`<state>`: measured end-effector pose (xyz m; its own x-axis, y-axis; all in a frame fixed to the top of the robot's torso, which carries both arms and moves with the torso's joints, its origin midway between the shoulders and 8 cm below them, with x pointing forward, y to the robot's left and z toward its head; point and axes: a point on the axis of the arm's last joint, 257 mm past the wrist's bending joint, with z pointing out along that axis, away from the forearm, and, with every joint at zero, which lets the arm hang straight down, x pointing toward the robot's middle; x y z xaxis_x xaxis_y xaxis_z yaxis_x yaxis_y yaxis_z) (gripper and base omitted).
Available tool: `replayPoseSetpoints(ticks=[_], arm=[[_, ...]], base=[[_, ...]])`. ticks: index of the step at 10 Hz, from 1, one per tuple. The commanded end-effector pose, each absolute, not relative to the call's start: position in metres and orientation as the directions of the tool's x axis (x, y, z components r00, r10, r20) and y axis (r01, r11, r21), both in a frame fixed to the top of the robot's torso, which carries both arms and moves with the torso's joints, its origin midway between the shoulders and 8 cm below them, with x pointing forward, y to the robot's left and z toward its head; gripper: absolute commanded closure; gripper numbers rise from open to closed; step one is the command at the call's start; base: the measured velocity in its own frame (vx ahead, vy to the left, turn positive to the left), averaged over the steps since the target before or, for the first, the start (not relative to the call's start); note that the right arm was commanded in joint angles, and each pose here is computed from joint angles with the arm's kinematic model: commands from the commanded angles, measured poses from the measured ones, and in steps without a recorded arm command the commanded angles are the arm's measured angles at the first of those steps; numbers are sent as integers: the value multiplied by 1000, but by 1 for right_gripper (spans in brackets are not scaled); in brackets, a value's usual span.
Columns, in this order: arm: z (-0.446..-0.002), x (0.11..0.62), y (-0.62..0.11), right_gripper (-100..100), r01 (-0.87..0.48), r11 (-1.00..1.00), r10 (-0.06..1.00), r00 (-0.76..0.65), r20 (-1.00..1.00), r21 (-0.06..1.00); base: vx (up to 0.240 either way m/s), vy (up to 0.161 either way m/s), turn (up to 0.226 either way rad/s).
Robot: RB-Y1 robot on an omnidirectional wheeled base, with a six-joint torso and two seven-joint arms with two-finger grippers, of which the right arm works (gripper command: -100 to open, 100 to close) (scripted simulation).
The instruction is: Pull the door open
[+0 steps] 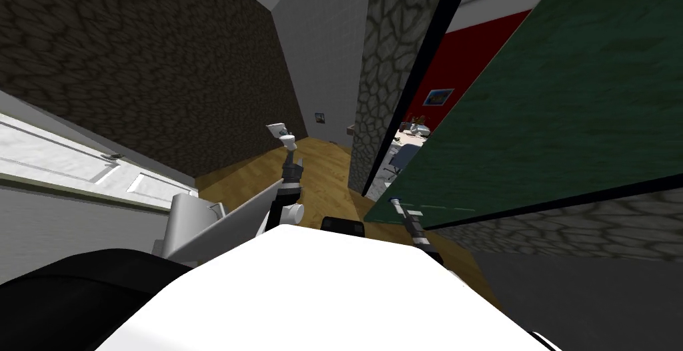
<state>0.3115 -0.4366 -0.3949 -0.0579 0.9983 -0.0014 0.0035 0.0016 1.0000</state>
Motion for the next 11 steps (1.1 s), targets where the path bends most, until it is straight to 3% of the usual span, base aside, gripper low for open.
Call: replayPoseSetpoints(ticks=[1,11], arm=[[-394,317,-437,100,-2,6,999,-45,-6,1000],[-392,356,-435,100,-7,10,999,47,-9,1000]], base=[[-217,-100,262],[-222,-82,214]])
